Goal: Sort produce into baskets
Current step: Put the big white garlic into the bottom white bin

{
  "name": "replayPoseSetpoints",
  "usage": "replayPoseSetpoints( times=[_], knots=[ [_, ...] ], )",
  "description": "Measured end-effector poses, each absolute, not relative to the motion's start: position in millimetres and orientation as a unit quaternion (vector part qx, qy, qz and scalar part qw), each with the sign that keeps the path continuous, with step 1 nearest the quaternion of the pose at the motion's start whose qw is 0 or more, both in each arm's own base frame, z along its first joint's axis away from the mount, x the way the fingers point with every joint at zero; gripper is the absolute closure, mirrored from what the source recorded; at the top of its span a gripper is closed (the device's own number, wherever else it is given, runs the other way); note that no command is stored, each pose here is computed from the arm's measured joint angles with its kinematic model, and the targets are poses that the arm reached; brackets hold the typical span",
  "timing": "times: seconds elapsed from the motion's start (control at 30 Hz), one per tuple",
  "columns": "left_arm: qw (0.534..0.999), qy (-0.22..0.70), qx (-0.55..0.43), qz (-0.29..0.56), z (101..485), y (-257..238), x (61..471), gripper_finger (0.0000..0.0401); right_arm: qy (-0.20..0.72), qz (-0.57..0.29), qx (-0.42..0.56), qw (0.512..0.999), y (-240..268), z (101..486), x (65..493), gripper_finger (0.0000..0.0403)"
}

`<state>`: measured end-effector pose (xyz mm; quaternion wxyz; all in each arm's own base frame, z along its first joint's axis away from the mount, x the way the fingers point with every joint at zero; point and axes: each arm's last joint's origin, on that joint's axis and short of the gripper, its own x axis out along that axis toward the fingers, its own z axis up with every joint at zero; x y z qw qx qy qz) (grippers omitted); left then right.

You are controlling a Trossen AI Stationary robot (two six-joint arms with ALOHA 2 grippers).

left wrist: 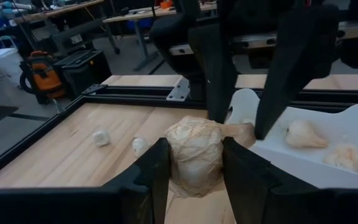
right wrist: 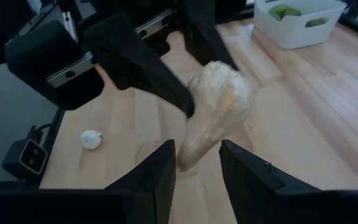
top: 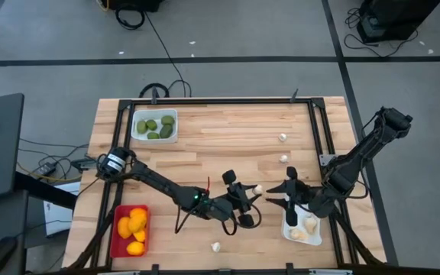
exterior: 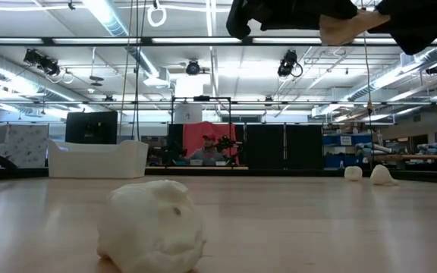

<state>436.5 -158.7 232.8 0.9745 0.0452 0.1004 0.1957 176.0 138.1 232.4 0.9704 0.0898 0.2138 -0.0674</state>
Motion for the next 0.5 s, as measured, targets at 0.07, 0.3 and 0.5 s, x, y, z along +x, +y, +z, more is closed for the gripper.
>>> replayPoseSetpoints(
  times=[0.07,0.3,0.5],
  knots=[
    [0.975,0.1,0.045,0.196,232.9,-158.7,436.5,0.0268,0.22,-0.062,0.093,0.969,136.2,232.1,178.0,0.0273],
    [0.976,0.102,0.042,0.19,232.4,-159.0,436.5,0.0267,0.235,-0.047,0.077,0.968,132.4,231.2,181.3,0.0348],
    [0.978,0.102,0.017,0.181,231.4,-160.3,436.2,0.0223,0.247,-0.019,0.055,0.967,133.7,230.7,181.0,0.0389]
  ],
)
